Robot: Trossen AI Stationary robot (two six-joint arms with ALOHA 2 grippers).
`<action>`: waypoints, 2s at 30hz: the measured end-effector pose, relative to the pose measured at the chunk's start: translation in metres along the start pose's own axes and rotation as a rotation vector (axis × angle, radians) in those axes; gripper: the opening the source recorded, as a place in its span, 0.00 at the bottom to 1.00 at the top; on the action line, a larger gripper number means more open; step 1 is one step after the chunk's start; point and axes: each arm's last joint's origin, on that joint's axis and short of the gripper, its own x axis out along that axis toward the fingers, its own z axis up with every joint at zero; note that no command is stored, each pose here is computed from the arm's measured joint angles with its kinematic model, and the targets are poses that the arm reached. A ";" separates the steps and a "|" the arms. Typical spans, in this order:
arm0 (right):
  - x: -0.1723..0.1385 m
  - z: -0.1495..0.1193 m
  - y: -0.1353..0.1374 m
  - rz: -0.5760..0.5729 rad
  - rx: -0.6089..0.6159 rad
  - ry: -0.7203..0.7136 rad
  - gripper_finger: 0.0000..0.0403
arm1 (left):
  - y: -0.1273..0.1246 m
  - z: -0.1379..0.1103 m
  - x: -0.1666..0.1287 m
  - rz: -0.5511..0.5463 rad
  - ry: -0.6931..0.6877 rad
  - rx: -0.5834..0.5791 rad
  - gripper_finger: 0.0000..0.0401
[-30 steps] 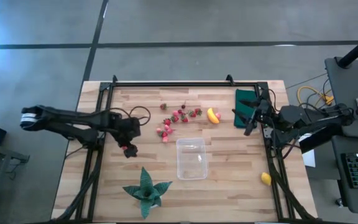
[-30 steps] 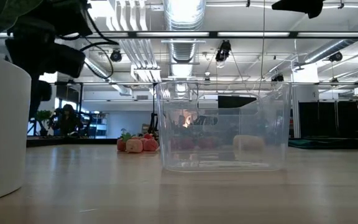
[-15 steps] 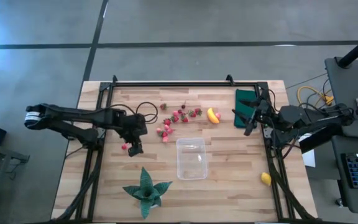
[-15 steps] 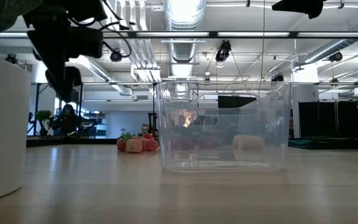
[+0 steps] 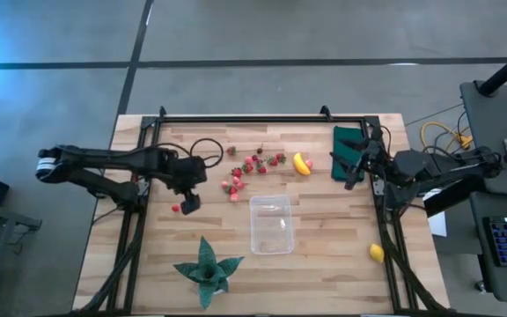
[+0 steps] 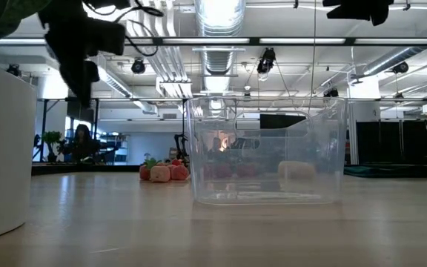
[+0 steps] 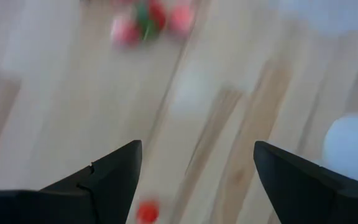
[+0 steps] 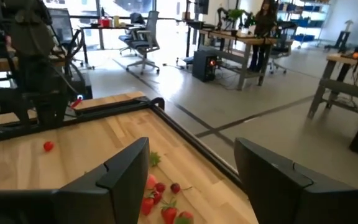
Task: Pick and placing Produce into tupperware
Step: Put the cherry into the transparent bin
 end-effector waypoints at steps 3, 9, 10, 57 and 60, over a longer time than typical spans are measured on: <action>0.000 -0.004 0.000 -0.004 -0.006 0.031 0.57 | 0.004 -0.007 0.001 0.100 0.122 -0.018 0.73; 0.002 -0.009 -0.003 -0.035 0.032 0.075 0.57 | 0.010 -0.013 0.030 0.235 0.278 -0.117 0.73; 0.002 -0.009 -0.004 -0.042 0.057 0.076 0.57 | 0.011 -0.013 0.037 0.244 0.316 -0.111 0.73; 0.007 -0.023 -0.018 -0.179 0.174 0.176 0.57 | -0.002 -0.020 0.137 0.301 0.692 0.073 0.46; 0.007 -0.023 -0.018 -0.179 0.174 0.176 0.57 | -0.004 -0.021 0.138 0.310 0.694 0.062 0.46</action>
